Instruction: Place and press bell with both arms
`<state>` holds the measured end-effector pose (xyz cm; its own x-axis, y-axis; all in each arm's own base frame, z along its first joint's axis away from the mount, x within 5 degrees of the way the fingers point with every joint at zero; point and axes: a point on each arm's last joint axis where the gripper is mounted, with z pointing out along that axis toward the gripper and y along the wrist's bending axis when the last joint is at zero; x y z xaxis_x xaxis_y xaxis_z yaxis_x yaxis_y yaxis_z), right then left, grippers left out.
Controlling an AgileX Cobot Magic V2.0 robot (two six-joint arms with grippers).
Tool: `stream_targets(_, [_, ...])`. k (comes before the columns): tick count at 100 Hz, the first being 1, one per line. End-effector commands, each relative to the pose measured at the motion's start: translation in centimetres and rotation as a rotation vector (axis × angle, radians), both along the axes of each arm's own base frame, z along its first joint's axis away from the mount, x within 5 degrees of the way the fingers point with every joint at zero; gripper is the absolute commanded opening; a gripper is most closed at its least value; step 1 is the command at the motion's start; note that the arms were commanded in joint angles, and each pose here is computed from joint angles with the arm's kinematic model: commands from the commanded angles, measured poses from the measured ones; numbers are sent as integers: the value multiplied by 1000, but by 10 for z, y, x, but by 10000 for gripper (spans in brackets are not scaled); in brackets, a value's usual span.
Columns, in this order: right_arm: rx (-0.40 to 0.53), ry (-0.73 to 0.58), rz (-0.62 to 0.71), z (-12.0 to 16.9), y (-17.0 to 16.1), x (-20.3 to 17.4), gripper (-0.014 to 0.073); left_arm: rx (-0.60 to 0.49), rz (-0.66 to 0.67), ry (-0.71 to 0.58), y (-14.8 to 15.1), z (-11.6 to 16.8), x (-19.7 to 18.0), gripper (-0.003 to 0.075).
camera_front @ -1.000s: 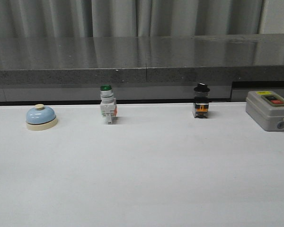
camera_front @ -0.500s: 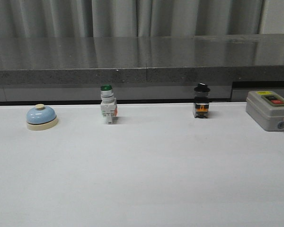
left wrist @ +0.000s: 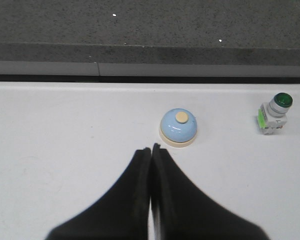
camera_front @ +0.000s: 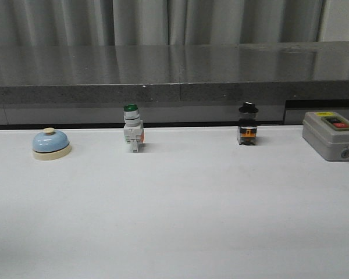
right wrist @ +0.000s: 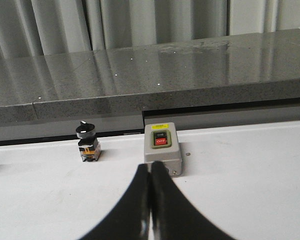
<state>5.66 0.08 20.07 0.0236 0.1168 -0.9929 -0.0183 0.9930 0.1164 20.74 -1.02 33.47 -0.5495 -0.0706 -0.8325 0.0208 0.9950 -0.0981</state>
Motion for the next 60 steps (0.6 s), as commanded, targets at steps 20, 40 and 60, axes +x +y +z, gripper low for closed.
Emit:
stream_targets(20, [-4,-107,2,13,0,-3,-60,-1,-34,15,-5,5,60,-15])
stream_targets(40, [-4,-107,2,13,0,-3,-60,-4,-58,117,-8,-11,100,190])
stream_targets(60, [-4,-107,2,13,0,-3,-60,-54,-66,200,-13,-28,132,540])
